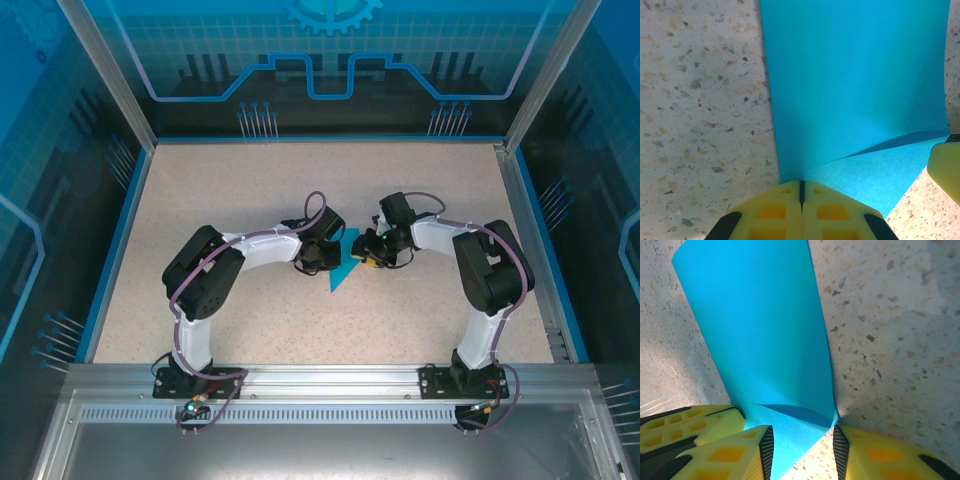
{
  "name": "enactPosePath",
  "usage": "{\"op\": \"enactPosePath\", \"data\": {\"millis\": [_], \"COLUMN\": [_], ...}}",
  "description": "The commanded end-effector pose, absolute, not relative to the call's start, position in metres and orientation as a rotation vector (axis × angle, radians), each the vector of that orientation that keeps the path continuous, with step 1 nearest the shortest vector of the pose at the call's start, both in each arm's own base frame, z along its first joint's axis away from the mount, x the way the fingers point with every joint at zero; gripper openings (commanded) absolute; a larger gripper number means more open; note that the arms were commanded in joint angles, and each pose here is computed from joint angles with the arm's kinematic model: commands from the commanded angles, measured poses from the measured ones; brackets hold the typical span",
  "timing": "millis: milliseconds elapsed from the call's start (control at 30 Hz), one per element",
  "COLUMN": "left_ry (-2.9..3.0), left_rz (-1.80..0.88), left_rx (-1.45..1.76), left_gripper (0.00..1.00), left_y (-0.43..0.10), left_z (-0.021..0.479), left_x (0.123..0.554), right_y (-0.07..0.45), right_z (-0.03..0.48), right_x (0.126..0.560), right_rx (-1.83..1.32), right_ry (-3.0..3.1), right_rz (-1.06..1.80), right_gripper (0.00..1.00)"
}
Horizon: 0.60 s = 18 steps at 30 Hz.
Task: Fold a paper plane with a square sheet of paper (pick it up from the middle)
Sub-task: Fourth fold the wing at the center of the table.
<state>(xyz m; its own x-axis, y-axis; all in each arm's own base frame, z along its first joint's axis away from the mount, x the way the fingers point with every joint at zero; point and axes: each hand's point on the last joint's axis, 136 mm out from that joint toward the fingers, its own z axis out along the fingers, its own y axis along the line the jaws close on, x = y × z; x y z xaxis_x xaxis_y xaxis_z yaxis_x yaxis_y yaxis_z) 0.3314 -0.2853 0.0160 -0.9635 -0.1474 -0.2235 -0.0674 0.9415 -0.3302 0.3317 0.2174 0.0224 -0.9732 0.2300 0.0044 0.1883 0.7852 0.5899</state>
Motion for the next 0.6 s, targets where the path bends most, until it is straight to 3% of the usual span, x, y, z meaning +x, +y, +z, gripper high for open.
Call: {"op": "enactPosePath", "data": {"millis": [0,433,567], "left_ry": [2.917,2.904,2.896], "left_rz": [-0.379,-0.392,-0.400], "left_rx": [-0.207,-0.194,-0.189], "left_gripper": [0.00,0.00,0.00], "left_y": [-0.268,-0.269,-0.271], "left_z": [0.001,0.011,0.016], "left_x": [0.321,0.323,0.323], "right_y": [0.228,0.247,0.248], "right_z": [0.025,0.027,0.022], "right_x": [0.333,0.322,0.321], "right_rx": [0.321,0.232,0.235], "right_ry": [2.900,2.905,2.915], "right_rz": [1.014,1.228,1.235], "right_gripper": [0.36,0.22,0.08]}}
